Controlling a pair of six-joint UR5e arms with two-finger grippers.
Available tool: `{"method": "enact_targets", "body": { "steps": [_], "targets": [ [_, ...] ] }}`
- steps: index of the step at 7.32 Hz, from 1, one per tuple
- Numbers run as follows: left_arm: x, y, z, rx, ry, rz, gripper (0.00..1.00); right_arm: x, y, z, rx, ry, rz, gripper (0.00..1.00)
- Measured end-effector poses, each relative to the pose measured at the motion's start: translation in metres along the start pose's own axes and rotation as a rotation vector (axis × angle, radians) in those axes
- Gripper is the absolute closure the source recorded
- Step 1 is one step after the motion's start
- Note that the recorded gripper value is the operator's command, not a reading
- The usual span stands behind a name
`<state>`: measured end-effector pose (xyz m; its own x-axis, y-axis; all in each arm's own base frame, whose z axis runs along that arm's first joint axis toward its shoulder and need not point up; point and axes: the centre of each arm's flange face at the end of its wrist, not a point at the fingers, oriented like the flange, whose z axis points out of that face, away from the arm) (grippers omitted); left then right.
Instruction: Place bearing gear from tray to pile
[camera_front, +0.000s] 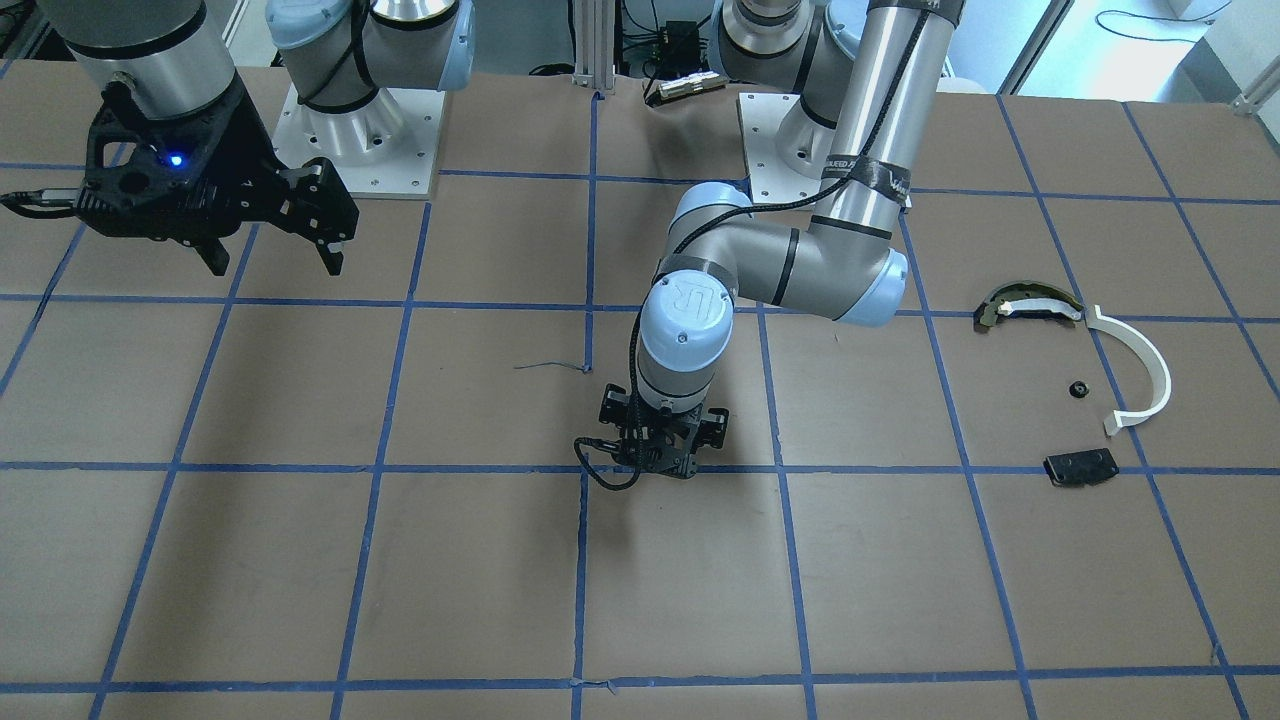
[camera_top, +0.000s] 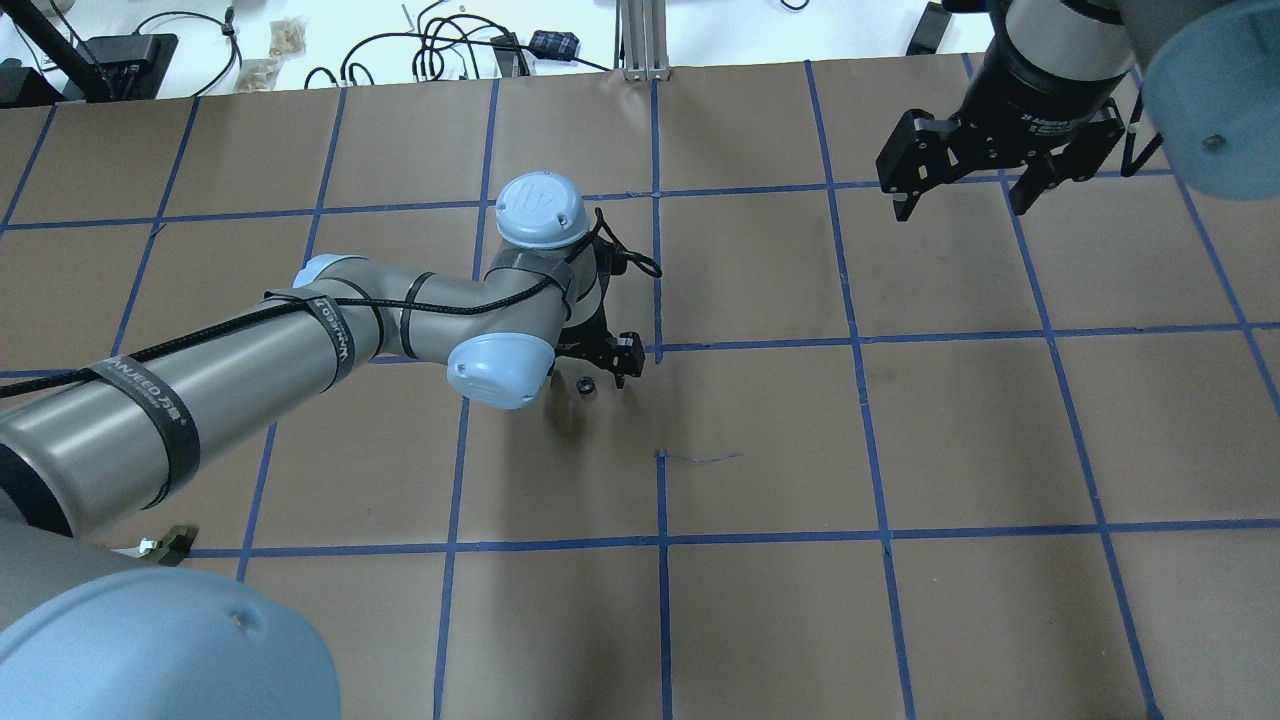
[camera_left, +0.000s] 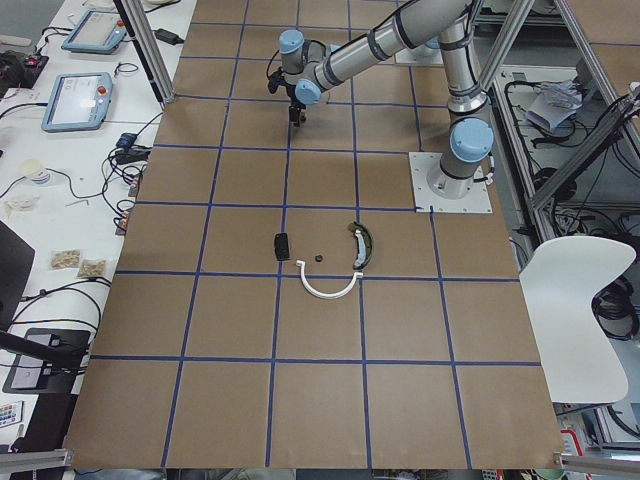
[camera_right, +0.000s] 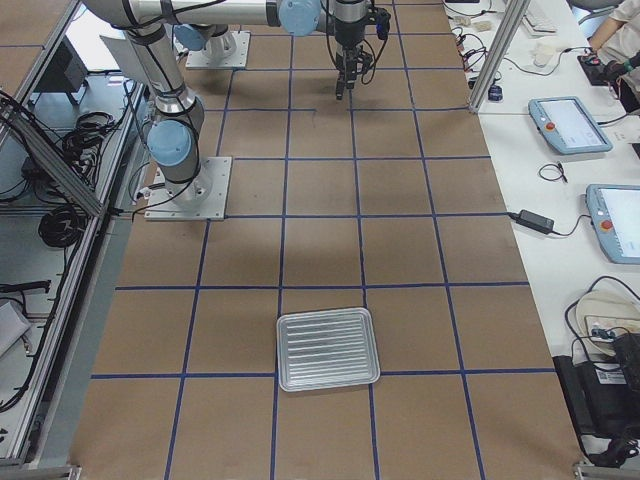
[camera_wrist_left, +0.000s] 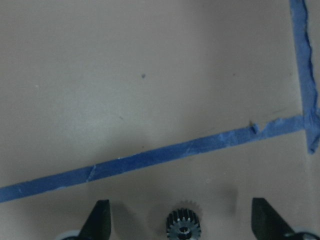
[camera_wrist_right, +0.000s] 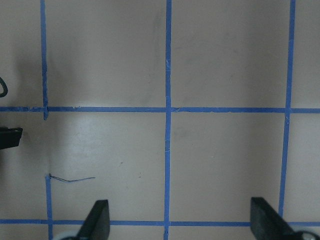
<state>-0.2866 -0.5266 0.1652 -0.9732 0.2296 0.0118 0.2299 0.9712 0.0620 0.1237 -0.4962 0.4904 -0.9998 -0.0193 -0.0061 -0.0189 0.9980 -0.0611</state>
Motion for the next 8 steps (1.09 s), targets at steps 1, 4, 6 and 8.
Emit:
{"method": "enact_targets", "body": {
  "steps": [1,4,6,8],
  "targets": [
    [-0.0002,0.0006,0.0002,-0.004,-0.001,-0.001,0.21,-0.0001,0.0002,0.001,-0.001,0.0,-0.001,0.0],
    [-0.0004,0.0044,0.0005,-0.033,-0.004,-0.002,0.37,-0.0001,0.0004,0.002,-0.002,-0.001,-0.002,0.0],
    [-0.0004,0.006,0.0,-0.044,-0.005,-0.001,1.0,-0.0002,0.0002,0.0025,-0.003,-0.002,-0.001,0.0],
    [-0.0004,0.0055,-0.0021,-0.041,-0.004,0.0,1.0,-0.0003,0.0,0.0028,-0.003,-0.003,-0.001,0.0]
  ]
}}
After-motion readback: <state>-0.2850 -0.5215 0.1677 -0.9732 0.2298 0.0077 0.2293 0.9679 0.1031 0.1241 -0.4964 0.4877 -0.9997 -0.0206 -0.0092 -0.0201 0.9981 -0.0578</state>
